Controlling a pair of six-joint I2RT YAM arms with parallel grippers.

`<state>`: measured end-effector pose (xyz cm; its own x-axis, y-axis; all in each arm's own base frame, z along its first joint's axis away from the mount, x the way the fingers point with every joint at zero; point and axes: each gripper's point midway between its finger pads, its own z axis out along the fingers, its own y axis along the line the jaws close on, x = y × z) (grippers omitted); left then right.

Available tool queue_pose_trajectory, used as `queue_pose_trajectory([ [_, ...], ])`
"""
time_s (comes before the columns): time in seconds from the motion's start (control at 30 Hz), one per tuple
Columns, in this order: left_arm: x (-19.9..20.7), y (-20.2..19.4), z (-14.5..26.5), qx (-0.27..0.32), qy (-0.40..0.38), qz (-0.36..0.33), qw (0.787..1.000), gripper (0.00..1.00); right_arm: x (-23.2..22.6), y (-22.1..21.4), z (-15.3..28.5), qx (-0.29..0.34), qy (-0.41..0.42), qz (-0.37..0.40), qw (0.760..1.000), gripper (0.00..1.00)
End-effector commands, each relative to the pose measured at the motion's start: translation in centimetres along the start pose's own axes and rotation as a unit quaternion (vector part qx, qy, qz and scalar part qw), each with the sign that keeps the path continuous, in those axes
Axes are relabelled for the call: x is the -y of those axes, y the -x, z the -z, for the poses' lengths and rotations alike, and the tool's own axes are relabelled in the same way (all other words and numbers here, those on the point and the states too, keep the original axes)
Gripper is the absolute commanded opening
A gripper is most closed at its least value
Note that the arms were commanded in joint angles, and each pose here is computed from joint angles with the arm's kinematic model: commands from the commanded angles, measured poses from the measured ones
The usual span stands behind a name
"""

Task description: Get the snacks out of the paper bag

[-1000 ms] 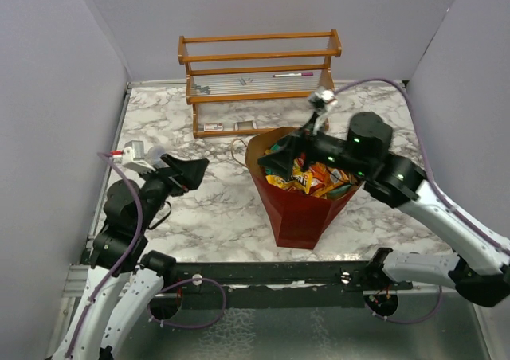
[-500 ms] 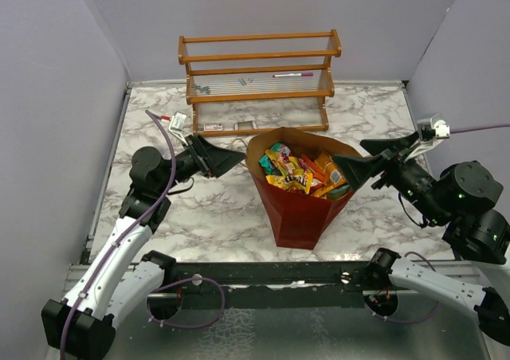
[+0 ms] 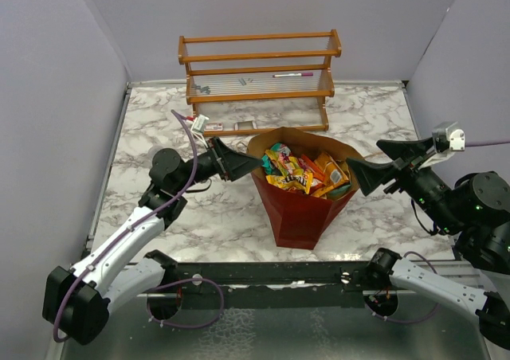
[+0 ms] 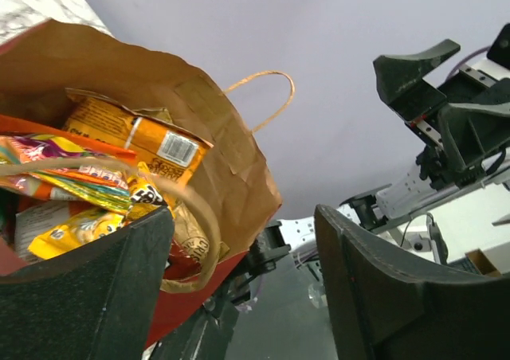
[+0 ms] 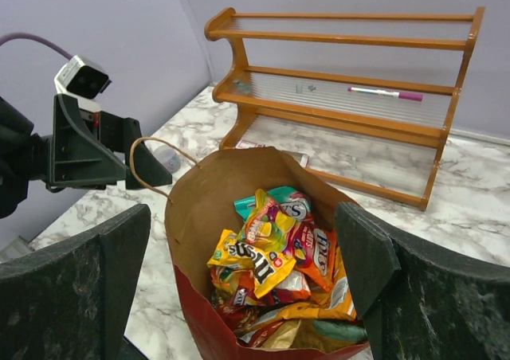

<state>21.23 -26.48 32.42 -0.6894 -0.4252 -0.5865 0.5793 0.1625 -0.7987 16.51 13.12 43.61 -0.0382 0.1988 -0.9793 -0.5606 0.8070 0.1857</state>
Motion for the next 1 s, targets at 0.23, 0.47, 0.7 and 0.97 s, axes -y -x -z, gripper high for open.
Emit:
queue_pose_trajectory([
  [0.23,-0.9,1.2,-1.6,0.042,0.021,-0.009,0.999,0.63,0.3,0.2,1.6,-0.019,-0.007,-0.024,1.0,0.99],
  [0.47,-1.6,0.9,-2.1,0.035,0.021,-0.01,0.999,0.52,0.0,0.4,1.9,-0.027,-0.004,-0.039,0.999,0.99],
  [0.7,-2.3,1.4,-1.9,0.039,0.058,-0.022,0.997,0.39,-0.7,-0.3,1.3,-0.049,0.005,-0.048,0.998,0.99],
  [0.97,-2.6,2.2,-1.6,0.033,0.087,-0.026,0.995,0.11,-1.1,-1.1,0.3,-0.061,0.01,-0.047,0.997,0.99],
])
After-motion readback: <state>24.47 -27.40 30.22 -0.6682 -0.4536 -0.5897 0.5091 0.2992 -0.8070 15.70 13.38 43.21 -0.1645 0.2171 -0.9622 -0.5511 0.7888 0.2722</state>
